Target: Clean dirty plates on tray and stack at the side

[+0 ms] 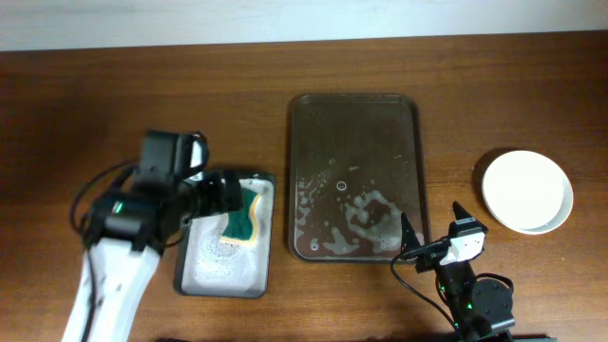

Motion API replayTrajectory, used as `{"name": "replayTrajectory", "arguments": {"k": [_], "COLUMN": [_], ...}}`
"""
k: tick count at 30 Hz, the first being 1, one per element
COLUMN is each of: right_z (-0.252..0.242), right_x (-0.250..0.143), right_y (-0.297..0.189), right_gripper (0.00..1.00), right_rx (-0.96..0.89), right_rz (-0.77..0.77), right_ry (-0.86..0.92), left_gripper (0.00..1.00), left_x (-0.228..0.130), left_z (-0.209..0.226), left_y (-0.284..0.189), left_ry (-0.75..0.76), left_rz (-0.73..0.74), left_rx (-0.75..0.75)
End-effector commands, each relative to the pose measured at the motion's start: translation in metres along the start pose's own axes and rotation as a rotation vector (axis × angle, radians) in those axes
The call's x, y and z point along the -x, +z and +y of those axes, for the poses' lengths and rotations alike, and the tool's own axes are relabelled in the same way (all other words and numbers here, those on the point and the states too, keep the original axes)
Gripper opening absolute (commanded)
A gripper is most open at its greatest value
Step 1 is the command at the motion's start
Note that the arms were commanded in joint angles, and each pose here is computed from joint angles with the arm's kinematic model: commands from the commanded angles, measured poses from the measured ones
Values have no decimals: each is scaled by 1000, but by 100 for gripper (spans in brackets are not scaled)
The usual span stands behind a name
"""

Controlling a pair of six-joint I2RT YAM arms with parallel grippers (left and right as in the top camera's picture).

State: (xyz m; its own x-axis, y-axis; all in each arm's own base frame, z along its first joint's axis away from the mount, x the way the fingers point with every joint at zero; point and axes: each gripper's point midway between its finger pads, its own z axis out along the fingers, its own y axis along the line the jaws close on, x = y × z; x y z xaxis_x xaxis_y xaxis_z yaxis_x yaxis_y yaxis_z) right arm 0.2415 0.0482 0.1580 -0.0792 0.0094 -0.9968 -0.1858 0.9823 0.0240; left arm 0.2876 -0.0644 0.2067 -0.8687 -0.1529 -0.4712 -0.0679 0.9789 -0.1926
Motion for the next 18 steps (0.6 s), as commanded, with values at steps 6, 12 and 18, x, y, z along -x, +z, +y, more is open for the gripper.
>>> {"name": "replayTrajectory", "arguments": {"k": [6,12,18], "right_z": [-4,-4,-4], "right_x": [-4,-4,-4], "right_y": [0,0,0], "right_gripper": [99,99,99], "right_rx": [-20,-20,-20], "right_rz": [8,8,8], "right_ry": [5,5,5], "left_gripper": [100,100,100], "left_x": [13,-36,-54], "left_z": [30,44,54], "left_y": [-71,-40,9], "left_ry": [3,46,47], "left_rz": [-681,-884,-933], "left_rx": [-40,-123,-147]}}
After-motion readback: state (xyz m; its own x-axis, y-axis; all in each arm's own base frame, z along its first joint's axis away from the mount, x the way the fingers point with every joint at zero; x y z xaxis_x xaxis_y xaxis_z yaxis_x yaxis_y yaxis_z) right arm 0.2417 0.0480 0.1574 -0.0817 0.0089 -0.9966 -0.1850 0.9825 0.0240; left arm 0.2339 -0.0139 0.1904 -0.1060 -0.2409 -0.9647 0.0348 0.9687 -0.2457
